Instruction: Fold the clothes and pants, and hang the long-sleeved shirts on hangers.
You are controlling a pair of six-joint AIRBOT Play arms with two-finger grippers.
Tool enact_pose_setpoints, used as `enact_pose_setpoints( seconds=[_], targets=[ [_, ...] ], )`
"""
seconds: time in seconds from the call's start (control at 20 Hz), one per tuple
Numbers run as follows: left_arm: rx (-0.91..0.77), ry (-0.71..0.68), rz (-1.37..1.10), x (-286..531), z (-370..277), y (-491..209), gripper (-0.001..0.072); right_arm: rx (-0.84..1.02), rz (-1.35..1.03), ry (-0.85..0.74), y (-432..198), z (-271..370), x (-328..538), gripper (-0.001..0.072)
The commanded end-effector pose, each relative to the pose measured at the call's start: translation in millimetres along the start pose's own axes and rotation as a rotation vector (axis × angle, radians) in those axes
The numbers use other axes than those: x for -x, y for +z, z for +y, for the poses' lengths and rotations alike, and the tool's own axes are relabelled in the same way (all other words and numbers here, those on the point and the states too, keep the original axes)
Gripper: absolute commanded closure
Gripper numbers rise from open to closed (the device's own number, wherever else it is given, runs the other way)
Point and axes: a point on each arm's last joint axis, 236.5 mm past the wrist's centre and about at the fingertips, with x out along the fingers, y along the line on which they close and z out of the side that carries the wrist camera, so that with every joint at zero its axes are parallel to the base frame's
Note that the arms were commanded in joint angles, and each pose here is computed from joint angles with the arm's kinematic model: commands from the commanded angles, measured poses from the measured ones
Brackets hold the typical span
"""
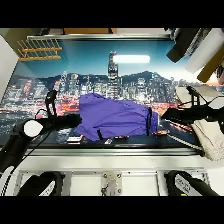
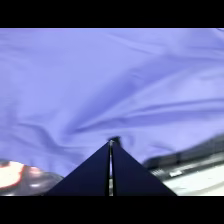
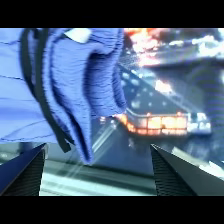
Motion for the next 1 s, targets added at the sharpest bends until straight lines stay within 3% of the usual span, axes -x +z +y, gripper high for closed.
enact_pose_setpoints(
  seconds=[0.0,0.25,0.95],
  targets=[
    [-0.036,-0.051,0.007,0,-27,-10,0.0700,0.073,0.004,0.149,0,-8,-17,-0.0004],
    [0.036,-0.043,0.090,-14,-30,-29,0.0700,0.191,0.000,0.324,8,5,-49,-0.0008],
    [0.070,-0.036,0.106,-14,-29,-33,0.0700,0.202,0.112,0.418,-9,30,-104,-0.0008]
  ],
)
